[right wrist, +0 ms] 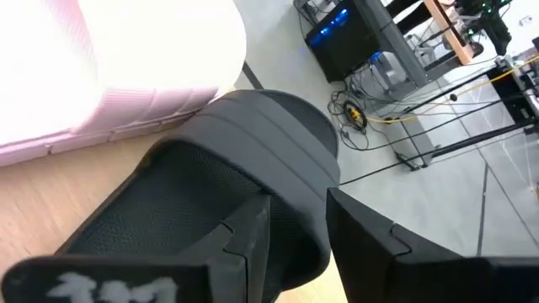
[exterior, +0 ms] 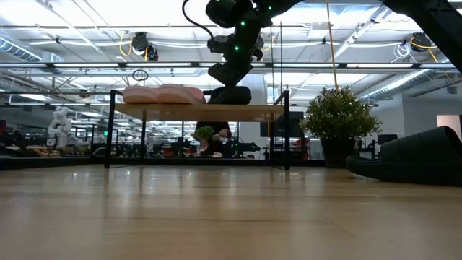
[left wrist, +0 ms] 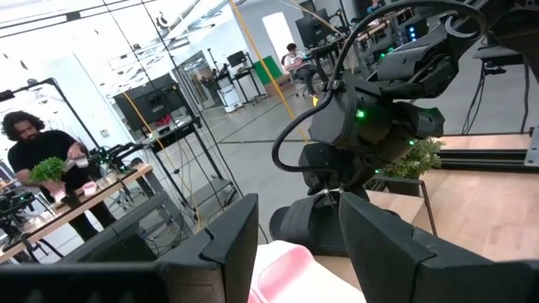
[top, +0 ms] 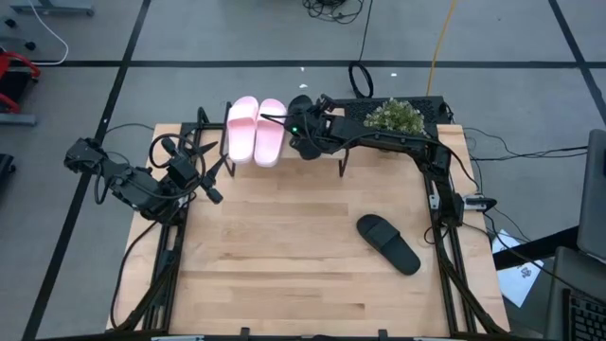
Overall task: Pick and place slides into the shelf
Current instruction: Put the left black slide on the shelf
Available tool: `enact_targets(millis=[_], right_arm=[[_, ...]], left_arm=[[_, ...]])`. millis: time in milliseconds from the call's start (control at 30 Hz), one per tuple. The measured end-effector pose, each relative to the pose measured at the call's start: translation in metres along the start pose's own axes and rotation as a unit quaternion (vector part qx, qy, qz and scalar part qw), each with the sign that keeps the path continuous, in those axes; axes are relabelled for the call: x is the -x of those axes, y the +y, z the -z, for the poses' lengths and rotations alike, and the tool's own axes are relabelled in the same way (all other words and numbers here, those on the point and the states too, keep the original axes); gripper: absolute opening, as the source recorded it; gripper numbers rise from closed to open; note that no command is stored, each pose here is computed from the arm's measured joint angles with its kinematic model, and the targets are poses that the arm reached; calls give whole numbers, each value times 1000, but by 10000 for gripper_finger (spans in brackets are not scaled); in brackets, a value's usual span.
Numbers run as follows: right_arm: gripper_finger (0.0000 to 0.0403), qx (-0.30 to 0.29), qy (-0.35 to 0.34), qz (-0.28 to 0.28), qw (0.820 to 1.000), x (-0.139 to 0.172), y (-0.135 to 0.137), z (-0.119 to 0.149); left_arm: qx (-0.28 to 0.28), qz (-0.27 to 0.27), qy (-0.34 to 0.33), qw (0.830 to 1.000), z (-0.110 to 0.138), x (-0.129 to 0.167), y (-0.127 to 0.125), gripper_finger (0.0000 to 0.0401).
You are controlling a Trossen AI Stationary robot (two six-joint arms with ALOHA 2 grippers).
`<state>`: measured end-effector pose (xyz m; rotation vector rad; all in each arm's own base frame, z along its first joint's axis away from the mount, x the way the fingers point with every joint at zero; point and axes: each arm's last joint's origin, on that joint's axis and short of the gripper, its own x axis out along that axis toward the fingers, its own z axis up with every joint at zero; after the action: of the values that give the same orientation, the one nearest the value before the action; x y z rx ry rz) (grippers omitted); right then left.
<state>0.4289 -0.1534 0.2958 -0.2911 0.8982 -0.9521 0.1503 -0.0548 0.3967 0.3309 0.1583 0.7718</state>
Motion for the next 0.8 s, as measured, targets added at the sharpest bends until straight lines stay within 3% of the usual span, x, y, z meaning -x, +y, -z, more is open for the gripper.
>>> enact_targets(millis=[800], right_arm=[[109,-55,23,-16,998,2,3,6]], left_arm=[[0,0,0,1000,0,0,0,175]])
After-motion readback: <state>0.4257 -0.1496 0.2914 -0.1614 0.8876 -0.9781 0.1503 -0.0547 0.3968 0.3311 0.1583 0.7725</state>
